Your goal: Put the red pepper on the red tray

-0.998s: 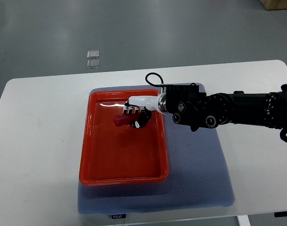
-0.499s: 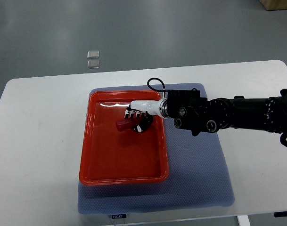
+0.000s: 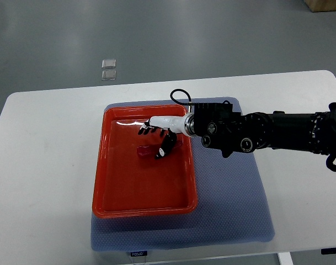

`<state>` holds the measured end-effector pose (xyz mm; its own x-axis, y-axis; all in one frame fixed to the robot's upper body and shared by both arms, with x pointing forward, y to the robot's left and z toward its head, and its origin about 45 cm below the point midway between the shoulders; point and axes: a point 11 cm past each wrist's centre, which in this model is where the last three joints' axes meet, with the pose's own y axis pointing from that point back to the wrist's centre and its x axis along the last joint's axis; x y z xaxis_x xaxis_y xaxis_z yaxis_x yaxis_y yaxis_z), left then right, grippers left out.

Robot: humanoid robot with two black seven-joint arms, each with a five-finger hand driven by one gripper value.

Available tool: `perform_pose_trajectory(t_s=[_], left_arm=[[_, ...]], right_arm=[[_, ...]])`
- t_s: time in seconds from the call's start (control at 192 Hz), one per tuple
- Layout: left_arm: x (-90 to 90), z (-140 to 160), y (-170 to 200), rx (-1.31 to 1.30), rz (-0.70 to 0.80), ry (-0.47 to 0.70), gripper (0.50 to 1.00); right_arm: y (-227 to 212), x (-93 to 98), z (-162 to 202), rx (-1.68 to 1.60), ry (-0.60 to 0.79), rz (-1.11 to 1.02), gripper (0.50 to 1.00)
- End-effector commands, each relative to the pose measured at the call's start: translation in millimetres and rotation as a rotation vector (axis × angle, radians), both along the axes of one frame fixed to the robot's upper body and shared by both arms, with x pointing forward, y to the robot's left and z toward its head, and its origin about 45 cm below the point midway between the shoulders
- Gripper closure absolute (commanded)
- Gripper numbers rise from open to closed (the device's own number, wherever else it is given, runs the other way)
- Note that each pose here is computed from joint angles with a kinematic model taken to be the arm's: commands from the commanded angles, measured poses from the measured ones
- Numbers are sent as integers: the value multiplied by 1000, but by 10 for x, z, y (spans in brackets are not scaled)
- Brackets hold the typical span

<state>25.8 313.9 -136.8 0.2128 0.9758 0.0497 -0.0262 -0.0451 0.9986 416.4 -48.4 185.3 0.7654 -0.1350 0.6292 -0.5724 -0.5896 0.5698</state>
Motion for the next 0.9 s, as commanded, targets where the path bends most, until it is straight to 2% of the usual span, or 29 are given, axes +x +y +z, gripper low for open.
perform_pose_trajectory(t_s=[0.0,0.156,0.307,0.405,0.504,0.592,0.629,0.67,0.894], left_arm=[[0,0,0,0,0,0,500],[0,0,0,0,0,0,500],[0,0,0,0,0,0,500],[0,0,0,0,0,0,500],[-2,0,-5,-1,-2,1,500],[-3,-1,-21,-6,-2,1,500],[-3,-1,-21,-6,-2,1,500],[5,-1,-27,-8,-3,0,500],[-3,-1,-21,-6,-2,1,500]], right_arm=[[-14,113,186,72,-12,-43,642],[-322,401,554,256,-39,-190,642],[-883,571,673,583,-45,-415,642],[-1261,602,625,805,-12,-590,642],[-1617,565,479,1015,34,-770,640],[-1679,466,266,1190,122,-888,640],[-1682,395,134,1269,183,-934,626],[-1725,336,34,1345,228,-973,611],[-1909,160,-197,1627,338,-1071,603]])
